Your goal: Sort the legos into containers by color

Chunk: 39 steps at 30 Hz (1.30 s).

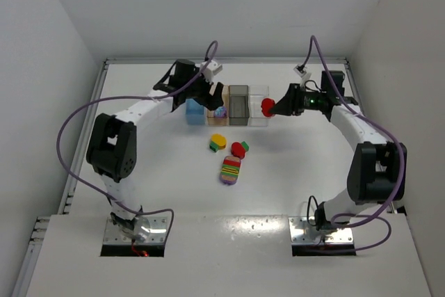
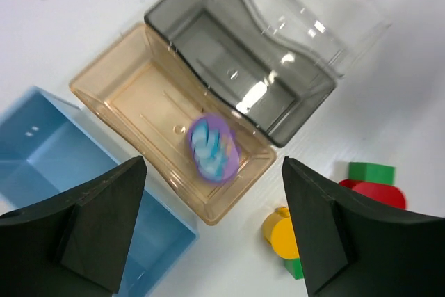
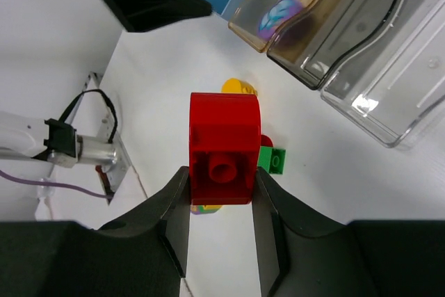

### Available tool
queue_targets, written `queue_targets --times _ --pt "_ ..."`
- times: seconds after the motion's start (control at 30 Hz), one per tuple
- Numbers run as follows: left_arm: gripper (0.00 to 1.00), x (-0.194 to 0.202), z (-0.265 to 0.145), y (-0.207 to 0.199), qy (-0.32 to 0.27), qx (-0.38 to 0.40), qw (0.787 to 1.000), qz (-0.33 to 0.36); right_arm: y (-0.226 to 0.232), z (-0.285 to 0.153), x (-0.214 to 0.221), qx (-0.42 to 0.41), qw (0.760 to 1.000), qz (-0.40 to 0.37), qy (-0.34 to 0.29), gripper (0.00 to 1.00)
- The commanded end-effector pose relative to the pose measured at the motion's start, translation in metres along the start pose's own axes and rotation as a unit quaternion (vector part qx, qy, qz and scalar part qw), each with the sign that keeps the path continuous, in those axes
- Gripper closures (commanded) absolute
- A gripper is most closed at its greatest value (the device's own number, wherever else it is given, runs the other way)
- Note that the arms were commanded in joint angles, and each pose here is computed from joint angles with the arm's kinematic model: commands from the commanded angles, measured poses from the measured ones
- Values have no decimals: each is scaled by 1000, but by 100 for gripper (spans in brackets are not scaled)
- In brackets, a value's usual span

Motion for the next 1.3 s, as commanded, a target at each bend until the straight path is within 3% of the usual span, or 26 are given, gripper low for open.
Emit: queue_targets --times 0.0,0.1,0.17,0.23,0.3,0.37,0.93,1.17,1.27 --pt "15 -43 -35 -31 -75 56 996 11 5 8 -21 -31 999 -20 -21 100" --pt "14 -51 -48 -41 -85 85 993 8 7 17 -26 -46 999 -22 -20 100" --pt "17 -51 -57 -61 -72 174 982 -5 17 24 -30 -78 996 -26 -25 100" --pt "18 -49 -64 -87 -42 268 961 -48 26 30 -33 -104 994 -15 -27 100" --pt "18 -44 -61 -94 -14 307 947 -94 38 38 -40 -131 991 -20 -31 100" --pt "18 -38 -63 -109 0 340 936 -90 49 44 -42 -156 987 -24 -28 100" --pt "17 -40 -64 -128 17 419 903 -96 66 55 -45 -194 980 -38 -17 100" --pt "17 -43 -60 -127 10 418 903 -98 72 59 -43 -201 979 -40 -12 100" --pt "25 -43 -56 -125 8 414 905 -99 72 59 -43 -201 979 -40 -12 100"
Point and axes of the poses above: each gripper's point midway between its finger pads, its own z axis out along the fingers, its own y axis along the line the jaws close on, x = y × z, the point moved 4 cm from there along -z, back along the fingers, and after that the axes turned 14 degrees about -z, right-handed, at the moved point
